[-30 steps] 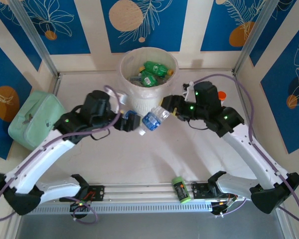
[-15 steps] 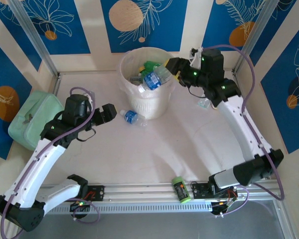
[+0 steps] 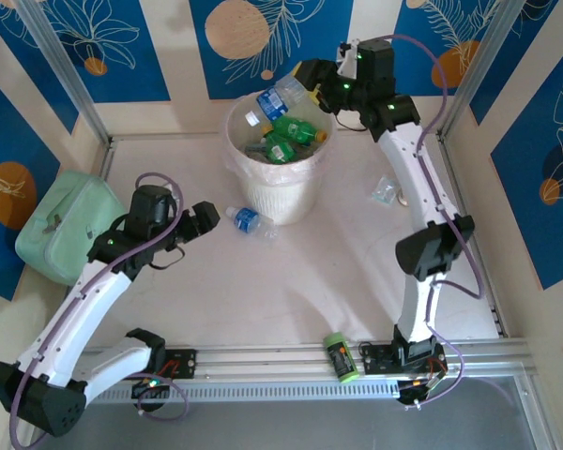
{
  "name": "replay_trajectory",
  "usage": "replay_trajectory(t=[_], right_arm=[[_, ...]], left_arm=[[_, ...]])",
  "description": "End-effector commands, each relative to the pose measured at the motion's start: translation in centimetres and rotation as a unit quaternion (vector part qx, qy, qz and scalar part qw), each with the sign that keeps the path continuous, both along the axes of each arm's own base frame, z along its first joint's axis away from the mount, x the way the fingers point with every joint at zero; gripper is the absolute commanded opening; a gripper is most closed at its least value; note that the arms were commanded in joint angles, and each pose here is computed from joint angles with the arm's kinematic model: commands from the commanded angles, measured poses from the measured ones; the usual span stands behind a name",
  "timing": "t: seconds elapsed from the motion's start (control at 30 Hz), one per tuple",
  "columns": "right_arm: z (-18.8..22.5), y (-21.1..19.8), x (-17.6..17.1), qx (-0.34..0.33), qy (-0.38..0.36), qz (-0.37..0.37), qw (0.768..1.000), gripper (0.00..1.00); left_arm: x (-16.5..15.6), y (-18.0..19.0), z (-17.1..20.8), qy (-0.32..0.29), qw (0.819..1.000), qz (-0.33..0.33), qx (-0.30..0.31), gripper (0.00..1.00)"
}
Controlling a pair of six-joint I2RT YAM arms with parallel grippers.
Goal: Put the plastic bottles in the bin
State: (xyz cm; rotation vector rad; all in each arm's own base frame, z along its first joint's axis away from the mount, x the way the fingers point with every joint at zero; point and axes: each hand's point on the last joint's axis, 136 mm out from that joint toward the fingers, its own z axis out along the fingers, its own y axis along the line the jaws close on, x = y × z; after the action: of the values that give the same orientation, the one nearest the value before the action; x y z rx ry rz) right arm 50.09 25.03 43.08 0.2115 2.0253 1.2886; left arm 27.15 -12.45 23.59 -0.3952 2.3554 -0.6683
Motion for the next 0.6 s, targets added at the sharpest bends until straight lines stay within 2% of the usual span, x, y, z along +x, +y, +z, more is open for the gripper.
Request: replay_trajectory(t=[0.0, 0.13, 0.17, 0.23, 0.3, 0.47, 0.57], right_arm=[[-0.7, 1.5, -0.2, -0.019, 0.012, 0.027, 0.999, 0.59], [-1.9, 2.5, 1.3, -0.023, 0.019, 0.034, 0.999, 0.61], [-2.1, 2.7, 1.5, -0.021, 0.020, 0.037, 0.999, 0.64], [-2.8, 3.3, 1.8, -0.018, 0.024, 0.048, 0.998, 0.77], [-3.3, 3.8, 1.8, -0.018, 0.026, 0.061, 0.998, 0.84], [-3.6, 4.0, 1.5, -0.021, 0.029, 0.067, 0.997, 0.86], [-3.2, 3.7, 1.0, -0.025, 0.028, 0.066, 0.997, 0.85]], left_arm=[[0.8, 0.1, 0.2, -0.008, 1.000, 0.013, -0.022, 0.90], [1.1, 0.2, -0.7, 0.003, 0.999, 0.023, -0.032, 0.89], [1.2, 0.1, -0.9, 0.006, 0.999, 0.024, -0.035, 0.89], [1.4, -0.1, -1.4, 0.011, 0.999, 0.026, -0.044, 0.90], [1.6, -0.1, -1.9, 0.019, 0.998, 0.030, -0.045, 0.94], [2.3, 0.1, -3.0, 0.034, 0.997, 0.050, -0.048, 0.97], [2.7, 0.8, -4.0, 0.050, 0.994, 0.088, -0.052, 0.97]])
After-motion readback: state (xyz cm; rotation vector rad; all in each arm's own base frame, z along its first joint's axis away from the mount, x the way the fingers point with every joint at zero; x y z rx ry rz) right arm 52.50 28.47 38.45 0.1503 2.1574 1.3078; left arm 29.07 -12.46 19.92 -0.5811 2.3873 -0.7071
